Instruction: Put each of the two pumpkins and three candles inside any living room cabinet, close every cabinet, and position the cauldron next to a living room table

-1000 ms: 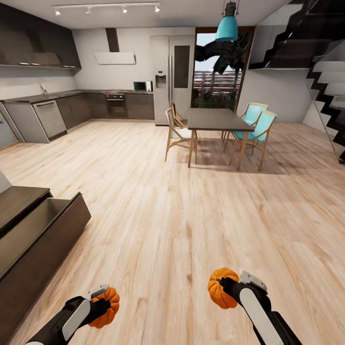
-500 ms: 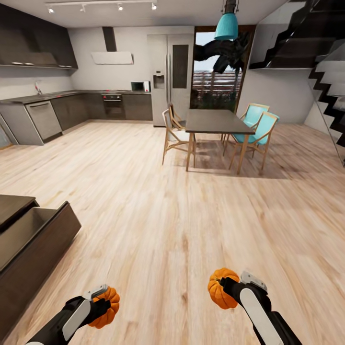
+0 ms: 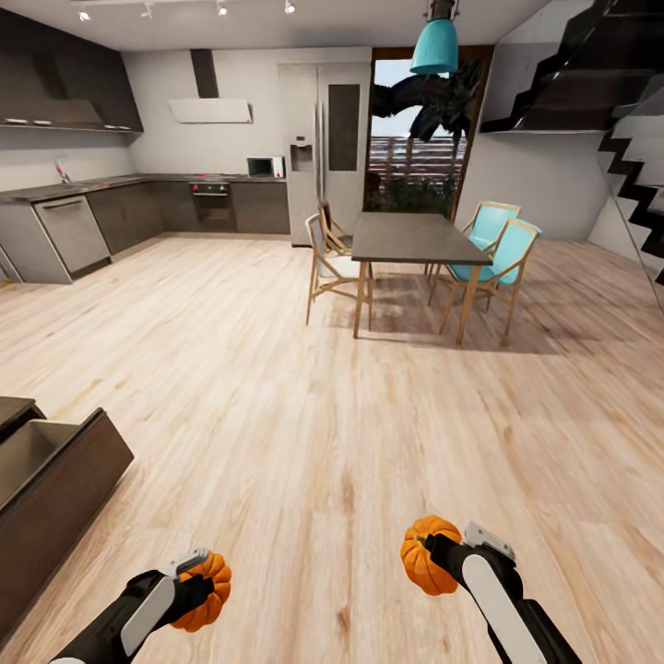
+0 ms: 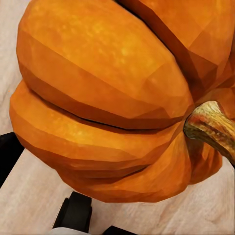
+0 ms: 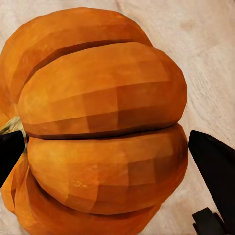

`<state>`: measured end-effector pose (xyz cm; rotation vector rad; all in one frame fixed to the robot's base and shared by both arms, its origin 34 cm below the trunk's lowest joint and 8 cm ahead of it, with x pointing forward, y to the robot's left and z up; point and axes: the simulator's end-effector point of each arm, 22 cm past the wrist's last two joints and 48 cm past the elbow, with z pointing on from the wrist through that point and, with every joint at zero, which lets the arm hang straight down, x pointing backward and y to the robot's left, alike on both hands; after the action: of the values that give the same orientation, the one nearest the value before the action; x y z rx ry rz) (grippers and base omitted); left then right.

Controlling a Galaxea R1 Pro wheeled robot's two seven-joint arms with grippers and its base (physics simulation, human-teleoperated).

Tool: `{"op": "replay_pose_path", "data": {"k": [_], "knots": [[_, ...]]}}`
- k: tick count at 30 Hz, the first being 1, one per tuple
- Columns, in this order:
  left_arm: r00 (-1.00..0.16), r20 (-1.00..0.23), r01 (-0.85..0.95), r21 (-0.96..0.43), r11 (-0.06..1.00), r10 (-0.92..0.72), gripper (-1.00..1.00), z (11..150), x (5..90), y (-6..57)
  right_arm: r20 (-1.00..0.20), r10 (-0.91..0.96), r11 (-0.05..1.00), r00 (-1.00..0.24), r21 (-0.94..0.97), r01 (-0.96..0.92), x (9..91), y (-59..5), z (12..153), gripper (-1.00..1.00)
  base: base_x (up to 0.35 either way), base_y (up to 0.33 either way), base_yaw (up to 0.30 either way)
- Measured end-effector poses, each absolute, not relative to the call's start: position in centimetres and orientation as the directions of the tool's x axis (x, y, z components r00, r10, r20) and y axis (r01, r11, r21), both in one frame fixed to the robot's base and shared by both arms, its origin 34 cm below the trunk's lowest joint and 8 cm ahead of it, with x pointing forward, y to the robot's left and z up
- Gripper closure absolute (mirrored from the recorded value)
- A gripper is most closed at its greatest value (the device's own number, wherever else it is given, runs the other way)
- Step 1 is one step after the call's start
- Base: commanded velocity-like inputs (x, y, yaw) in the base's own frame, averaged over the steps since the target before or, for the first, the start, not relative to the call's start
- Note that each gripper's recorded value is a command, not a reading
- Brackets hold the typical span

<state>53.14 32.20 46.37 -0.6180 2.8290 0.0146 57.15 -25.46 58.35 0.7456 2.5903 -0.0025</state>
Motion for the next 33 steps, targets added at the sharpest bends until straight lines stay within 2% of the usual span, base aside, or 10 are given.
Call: {"op": "replay_pose_path", "data": {"k": [24, 33], "knots": [[-0.881, -0.238, -0.409, -0.046, 0.911, -0.408, 1.00, 46.34, 53.15, 31.80, -0.414, 0.506, 0.855, -0.757, 0.120, 0.505, 57.15, -25.38, 58.31, 1.00, 0.327, -0.140, 0.001], [-0.881, -0.238, -0.410, -0.047, 0.911, -0.409, 1.00, 46.34, 53.15, 31.79, -0.414, 0.506, 0.855, -0.757, 0.126, 0.503, 57.21, -25.31, 58.30, 1.00, 0.295, -0.193, 0.093]]}}
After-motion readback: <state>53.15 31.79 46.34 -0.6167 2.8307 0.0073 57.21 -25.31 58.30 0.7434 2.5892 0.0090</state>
